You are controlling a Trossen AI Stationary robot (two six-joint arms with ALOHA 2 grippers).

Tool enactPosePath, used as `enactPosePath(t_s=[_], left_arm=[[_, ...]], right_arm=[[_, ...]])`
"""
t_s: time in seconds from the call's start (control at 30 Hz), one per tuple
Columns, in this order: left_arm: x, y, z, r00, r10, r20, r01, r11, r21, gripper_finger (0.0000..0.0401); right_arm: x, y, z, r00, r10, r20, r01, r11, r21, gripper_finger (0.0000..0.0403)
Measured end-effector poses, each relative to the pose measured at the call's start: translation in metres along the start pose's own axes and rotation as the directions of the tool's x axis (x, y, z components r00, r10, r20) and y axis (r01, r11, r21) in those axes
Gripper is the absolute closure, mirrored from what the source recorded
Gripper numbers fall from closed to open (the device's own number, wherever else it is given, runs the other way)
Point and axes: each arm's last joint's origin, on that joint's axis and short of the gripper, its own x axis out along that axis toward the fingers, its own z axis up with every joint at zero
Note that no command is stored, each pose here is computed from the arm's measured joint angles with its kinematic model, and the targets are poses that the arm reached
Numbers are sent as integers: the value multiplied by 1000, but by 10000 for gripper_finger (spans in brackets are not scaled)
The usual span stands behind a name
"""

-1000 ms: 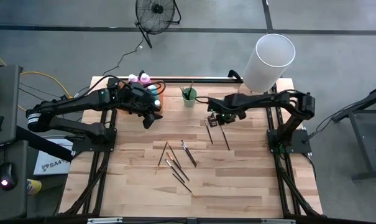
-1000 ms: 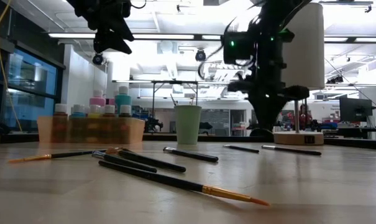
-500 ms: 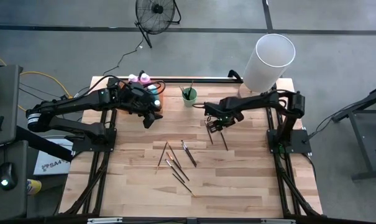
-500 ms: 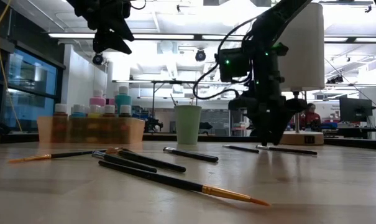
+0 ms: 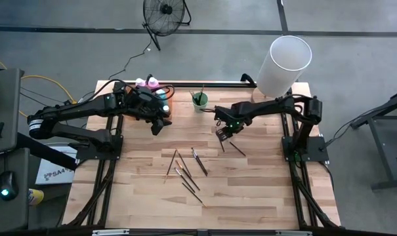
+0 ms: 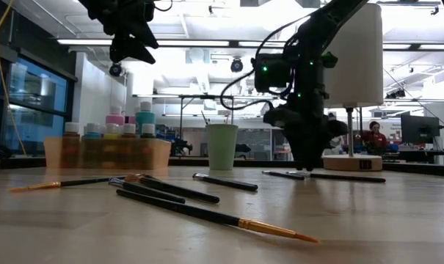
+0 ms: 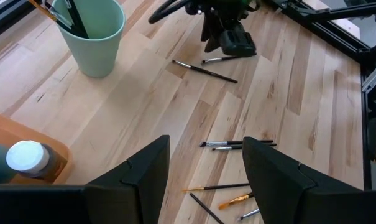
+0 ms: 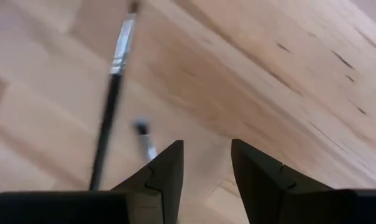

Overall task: Pick & Place Paint Supplies
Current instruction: Put the black paint brush into the green cup

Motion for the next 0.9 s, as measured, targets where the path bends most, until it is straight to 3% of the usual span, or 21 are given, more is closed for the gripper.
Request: enactPosePath(t_s=[0.33, 0.9], left_arm=[[0, 0, 0, 1000, 0, -1, 0, 1000, -4, 201], [0, 0, -1, 1000, 0, -5, -1, 1000, -23, 201]], right_arm=[[-6, 17, 0, 996, 87, 38, -78, 980, -181, 275], [12, 20, 4, 998, 44, 52, -30, 971, -236, 275]])
